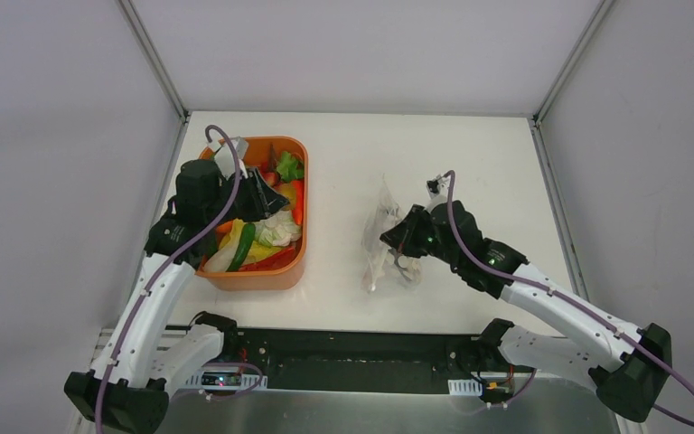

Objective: Place the food in the zip-top bag and seal the zipper
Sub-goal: Place the fake fruit in the zipper food storage bag.

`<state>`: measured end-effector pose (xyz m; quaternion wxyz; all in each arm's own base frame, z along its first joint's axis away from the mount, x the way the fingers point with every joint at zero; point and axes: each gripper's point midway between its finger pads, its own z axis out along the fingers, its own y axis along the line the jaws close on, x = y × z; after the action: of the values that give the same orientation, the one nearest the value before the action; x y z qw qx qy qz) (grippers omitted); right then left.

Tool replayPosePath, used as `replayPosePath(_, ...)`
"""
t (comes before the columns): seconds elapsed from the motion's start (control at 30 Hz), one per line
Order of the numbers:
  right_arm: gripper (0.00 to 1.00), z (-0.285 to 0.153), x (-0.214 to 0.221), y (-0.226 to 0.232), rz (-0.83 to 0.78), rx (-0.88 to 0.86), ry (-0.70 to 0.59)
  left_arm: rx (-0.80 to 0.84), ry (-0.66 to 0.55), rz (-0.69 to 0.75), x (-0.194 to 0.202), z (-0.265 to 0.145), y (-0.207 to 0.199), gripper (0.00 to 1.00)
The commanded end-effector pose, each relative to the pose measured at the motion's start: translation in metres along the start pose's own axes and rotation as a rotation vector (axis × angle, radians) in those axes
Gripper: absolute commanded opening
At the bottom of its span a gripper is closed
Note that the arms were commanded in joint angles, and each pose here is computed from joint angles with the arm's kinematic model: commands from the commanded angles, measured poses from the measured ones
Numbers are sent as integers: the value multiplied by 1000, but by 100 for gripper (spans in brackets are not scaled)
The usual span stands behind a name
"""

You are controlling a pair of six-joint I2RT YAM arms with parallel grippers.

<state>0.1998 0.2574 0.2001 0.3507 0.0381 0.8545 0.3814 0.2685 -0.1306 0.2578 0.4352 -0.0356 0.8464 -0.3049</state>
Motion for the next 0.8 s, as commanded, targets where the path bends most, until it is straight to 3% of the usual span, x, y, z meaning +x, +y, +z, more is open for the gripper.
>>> replayPosePath(0.0, 0, -7, -23, 12, -9, 46, -31, 250, -27, 106, -9, -31, -75, 0)
replayPosePath(0.13, 0, -9, -28, 9, -34, 115, -18, 401, 16, 130, 2, -37, -116, 0)
replayPosePath(0.27, 0, -7, -26, 15, -31, 79, -6, 592, 38, 132, 16, -38, -164, 0)
replayPosePath(0.43, 0, -3, -18, 20, -16, 46, 31, 708, 111, 181, 42, -25, -202, 0)
replayPosePath(0.6, 0, -6, -18, 20, -18, 31, 25, 716, 187, 193, 65, -3, -215, 0)
replayPosePath(0.77, 0, -13, -23, 25, -23, 6, -1, 572, 214, 206, 79, 24, -193, 0)
